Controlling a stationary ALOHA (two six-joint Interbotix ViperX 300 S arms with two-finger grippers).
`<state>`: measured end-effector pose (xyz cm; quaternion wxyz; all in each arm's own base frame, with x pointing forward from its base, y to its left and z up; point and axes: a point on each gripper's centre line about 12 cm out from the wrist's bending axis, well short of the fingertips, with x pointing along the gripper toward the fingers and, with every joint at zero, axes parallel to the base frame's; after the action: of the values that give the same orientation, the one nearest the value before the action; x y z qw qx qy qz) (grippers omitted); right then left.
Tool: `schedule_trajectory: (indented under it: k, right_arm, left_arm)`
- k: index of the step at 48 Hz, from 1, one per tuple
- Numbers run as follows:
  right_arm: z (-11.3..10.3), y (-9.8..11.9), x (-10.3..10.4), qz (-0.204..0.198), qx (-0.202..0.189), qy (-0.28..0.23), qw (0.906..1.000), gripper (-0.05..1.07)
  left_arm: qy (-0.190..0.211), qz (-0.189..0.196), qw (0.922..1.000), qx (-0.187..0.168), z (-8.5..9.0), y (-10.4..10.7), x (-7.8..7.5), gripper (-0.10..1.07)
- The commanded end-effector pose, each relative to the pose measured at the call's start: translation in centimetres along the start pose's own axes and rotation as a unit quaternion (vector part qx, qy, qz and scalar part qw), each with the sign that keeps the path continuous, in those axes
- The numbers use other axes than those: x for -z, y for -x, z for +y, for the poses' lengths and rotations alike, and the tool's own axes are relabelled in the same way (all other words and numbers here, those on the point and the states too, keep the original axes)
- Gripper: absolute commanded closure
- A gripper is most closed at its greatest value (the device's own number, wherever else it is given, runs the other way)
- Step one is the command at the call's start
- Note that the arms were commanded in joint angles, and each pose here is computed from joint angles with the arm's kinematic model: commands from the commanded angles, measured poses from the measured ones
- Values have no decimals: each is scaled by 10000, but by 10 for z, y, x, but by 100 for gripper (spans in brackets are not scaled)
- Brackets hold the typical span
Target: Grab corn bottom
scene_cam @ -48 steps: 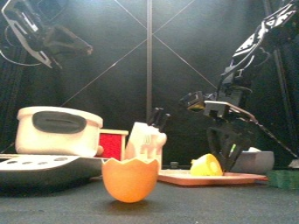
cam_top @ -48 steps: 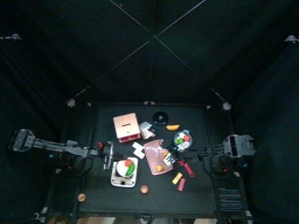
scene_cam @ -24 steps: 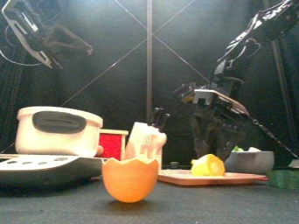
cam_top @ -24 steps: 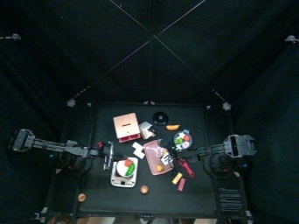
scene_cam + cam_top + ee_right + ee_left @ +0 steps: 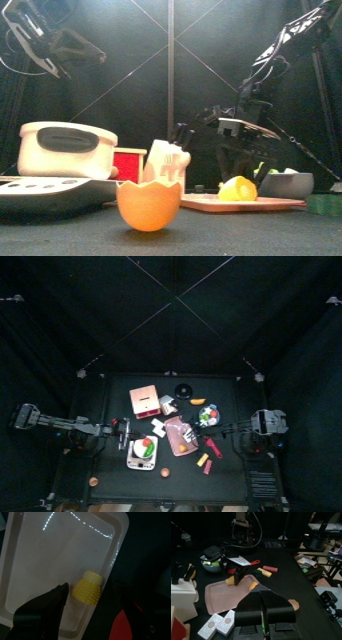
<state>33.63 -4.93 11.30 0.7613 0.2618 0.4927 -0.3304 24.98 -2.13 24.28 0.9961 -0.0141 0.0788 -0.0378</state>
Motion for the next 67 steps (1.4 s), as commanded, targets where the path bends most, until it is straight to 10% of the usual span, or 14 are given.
schedule_trajectory:
  k: [1,19,67]
  right_arm:
    - [2,7,-12,-155,-106,-94,9998,7]
    - [3,7,-11,-147,-75,-55,9998,25]
    - [-20,64,-49,-987,-123,-130,9950,25]
  left_arm:
    - [8,-146,9999,1,0,-2,-9,101]
    - [8,-146,9999,1,0,-2,-9,101]
    - [3,-207,9998,-4,0,0,-12,101]
